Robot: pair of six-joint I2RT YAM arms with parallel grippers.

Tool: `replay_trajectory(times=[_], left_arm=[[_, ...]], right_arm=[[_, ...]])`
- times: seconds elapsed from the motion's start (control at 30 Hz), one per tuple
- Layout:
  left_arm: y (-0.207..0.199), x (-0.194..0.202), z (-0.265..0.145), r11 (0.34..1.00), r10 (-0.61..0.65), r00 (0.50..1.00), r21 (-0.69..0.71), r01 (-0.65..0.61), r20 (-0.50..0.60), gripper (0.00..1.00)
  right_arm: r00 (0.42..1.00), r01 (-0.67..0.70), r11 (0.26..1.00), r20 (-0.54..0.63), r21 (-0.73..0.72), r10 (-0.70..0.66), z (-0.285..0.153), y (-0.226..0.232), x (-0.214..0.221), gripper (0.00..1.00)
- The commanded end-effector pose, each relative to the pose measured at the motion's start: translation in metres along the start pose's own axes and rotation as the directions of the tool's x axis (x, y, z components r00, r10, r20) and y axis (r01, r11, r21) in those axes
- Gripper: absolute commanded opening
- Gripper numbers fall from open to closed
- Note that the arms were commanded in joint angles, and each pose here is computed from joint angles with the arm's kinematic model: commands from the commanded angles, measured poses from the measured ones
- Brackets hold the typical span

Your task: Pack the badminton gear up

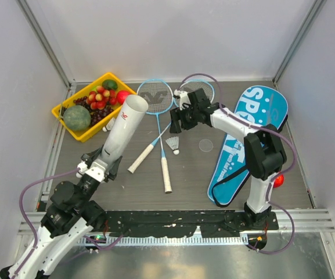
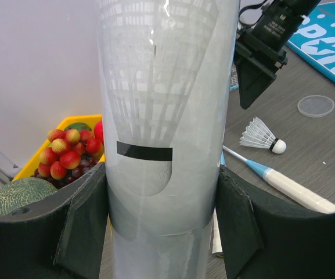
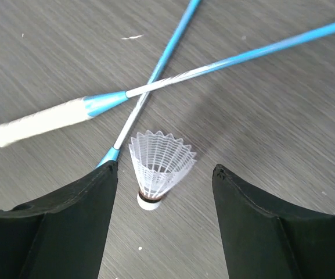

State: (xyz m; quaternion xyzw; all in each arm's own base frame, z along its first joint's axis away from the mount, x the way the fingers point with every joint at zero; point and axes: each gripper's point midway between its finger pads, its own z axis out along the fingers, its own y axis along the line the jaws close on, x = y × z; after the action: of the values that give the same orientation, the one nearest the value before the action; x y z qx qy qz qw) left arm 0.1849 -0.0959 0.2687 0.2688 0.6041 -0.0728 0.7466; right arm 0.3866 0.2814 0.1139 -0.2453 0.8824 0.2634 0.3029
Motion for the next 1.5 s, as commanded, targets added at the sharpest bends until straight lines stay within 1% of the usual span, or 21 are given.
replay_trajectory(times=[0.0,0.1,0.27,0.37,0.6,0.7,0.77,0.8,0.83,0.87,0.9,0.93,1.07,1.2,1.27,1.3,1.33,1.37,1.4,1.43,1.47], left_arm=[[0.008,-0.028,0.001,1.0,-0.004,0.994,-0.023,0.007,0.108,0.21],[0.007,-0.026,0.002,1.0,0.0,0.995,-0.019,0.002,0.1,0.21],[0.007,-0.025,0.002,1.0,0.004,0.996,-0.021,-0.002,0.095,0.21],[0.006,-0.023,0.003,1.0,0.004,0.996,-0.019,-0.003,0.09,0.21],[0.004,-0.021,0.005,1.0,0.005,0.997,-0.01,-0.004,0.079,0.21],[0.003,-0.021,0.005,1.0,0.006,0.997,-0.005,-0.006,0.075,0.21],[0.003,-0.02,0.005,1.0,0.006,0.997,-0.002,-0.006,0.074,0.21],[0.002,-0.02,0.005,1.0,0.006,0.997,0.0,-0.006,0.075,0.21],[0.002,-0.021,0.005,1.0,0.006,0.997,0.0,-0.006,0.077,0.21],[0.001,-0.02,0.006,1.0,0.007,0.997,0.003,-0.007,0.073,0.21],[0.0,-0.019,0.006,1.0,0.008,0.998,0.008,-0.008,0.069,0.21],[-0.001,-0.017,0.007,1.0,0.008,0.998,0.013,-0.009,0.066,0.21],[-0.005,-0.014,0.009,0.999,0.008,0.999,0.036,-0.01,0.043,0.21],[-0.009,-0.008,0.013,0.999,0.011,1.0,0.051,-0.011,0.015,0.21],[-0.013,-0.004,0.014,0.997,0.018,1.0,0.074,-0.018,-0.002,0.22],[-0.016,-0.004,0.015,0.996,0.021,1.0,0.09,-0.02,-0.009,0.22],[-0.019,-0.002,0.016,0.994,0.023,1.0,0.106,-0.021,-0.014,0.22],[-0.022,-0.002,0.016,0.992,0.025,1.0,0.121,-0.023,-0.018,0.22],[-0.025,-0.002,0.017,0.99,0.024,1.0,0.137,-0.022,-0.018,0.22],[-0.028,-0.001,0.017,0.988,0.025,0.999,0.154,-0.022,-0.02,0.22],[-0.03,0.0,0.017,0.986,0.026,0.999,0.166,-0.022,-0.025,0.22]], right_arm=[[0.993,0.084,0.982,-0.071,-0.17,-0.098,0.013,0.03,0.005,0.72],[0.983,0.103,0.972,-0.13,-0.21,-0.132,0.026,0.037,0.015,0.73],[0.971,0.13,0.961,-0.166,-0.246,-0.173,0.03,0.045,0.02,0.72],[0.965,0.128,0.965,-0.195,-0.23,-0.174,0.026,0.039,0.029,0.68],[0.959,0.11,0.962,-0.228,-0.251,-0.169,0.012,0.045,0.052,0.57],[0.954,0.102,0.969,-0.254,-0.223,-0.159,0.007,0.04,0.062,0.49],[0.957,0.102,0.969,-0.244,-0.224,-0.157,0.002,0.042,0.063,0.43],[0.958,0.099,0.97,-0.241,-0.221,-0.153,-0.002,0.041,0.064,0.34],[0.961,0.097,0.971,-0.232,-0.219,-0.148,-0.003,0.042,0.063,0.29],[0.963,0.098,0.972,-0.225,-0.214,-0.147,-0.008,0.043,0.063,0.19],[0.966,0.099,0.973,-0.212,-0.21,-0.144,-0.01,0.043,0.06,0.15],[0.969,0.101,0.973,-0.201,-0.205,-0.143,-0.014,0.044,0.058,0.07],[0.984,0.103,0.982,-0.129,-0.157,-0.124,-0.036,0.045,0.039,0.05],[0.993,0.112,0.991,-0.015,-0.078,-0.113,-0.069,0.049,0.009,0.05],[0.993,0.103,0.994,0.067,-0.027,-0.101,-0.091,0.052,-0.011,0.05],[0.985,0.101,0.995,0.14,-0.007,-0.099,-0.11,0.057,-0.026,0.05],[0.981,0.087,0.996,0.173,-0.003,-0.086,-0.119,0.06,-0.032,0.05],[0.96,0.1,0.995,0.262,0.011,-0.099,-0.143,0.068,-0.049,0.05],[0.951,0.088,0.996,0.298,0.004,-0.085,-0.151,0.072,-0.054,0.05],[0.915,0.115,0.993,0.39,0.0,-0.106,-0.178,0.084,-0.069,0.05],[0.893,0.117,0.993,0.439,-0.01,-0.1,-0.19,0.09,-0.076,0.05]])
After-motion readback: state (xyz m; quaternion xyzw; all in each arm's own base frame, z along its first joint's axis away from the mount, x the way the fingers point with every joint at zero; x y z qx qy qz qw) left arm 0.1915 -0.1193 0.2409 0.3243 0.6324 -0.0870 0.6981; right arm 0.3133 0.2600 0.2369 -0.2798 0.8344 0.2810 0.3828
